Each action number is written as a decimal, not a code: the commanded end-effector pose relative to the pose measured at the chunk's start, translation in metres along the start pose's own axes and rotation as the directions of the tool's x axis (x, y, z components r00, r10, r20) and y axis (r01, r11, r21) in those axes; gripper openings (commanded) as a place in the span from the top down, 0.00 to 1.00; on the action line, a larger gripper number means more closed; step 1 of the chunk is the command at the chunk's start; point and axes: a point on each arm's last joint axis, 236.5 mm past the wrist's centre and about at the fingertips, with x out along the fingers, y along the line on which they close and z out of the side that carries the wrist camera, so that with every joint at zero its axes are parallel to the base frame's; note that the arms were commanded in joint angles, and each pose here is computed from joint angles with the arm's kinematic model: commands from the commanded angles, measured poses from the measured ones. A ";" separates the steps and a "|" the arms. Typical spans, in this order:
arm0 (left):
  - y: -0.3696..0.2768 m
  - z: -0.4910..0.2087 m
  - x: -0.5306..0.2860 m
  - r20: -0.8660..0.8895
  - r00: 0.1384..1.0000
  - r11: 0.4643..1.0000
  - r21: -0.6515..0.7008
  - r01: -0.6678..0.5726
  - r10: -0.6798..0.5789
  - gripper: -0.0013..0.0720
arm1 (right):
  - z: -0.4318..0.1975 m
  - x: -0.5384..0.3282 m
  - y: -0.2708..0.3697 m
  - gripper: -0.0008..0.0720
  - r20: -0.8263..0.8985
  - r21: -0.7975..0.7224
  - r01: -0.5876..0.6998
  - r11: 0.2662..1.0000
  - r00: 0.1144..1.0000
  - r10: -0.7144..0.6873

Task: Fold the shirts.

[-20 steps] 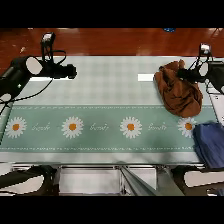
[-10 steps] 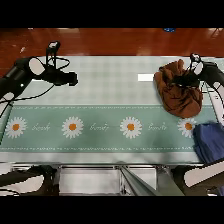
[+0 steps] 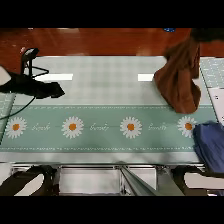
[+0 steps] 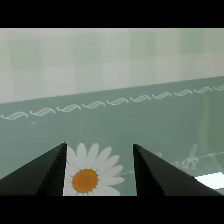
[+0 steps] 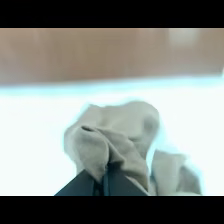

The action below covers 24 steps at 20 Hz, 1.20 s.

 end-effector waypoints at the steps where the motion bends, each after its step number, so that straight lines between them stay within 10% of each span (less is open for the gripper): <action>1: -0.017 -0.039 -0.019 0.085 0.994 0.997 -0.032 0.073 -0.070 0.29 | 0.090 -0.117 0.056 0.96 0.307 -0.123 -0.062 0.990 0.947 0.097; 11: 0.018 -0.036 -0.025 0.255 0.967 0.981 -0.185 0.056 -0.007 0.29 | 0.111 -0.288 0.190 0.96 0.498 -0.390 -0.235 0.890 0.759 0.419; 24: 0.019 -0.025 -0.029 0.301 0.954 0.981 -0.187 0.060 -0.001 0.29 | -0.243 -0.061 0.413 0.96 -0.467 -0.130 -0.735 0.666 0.638 0.613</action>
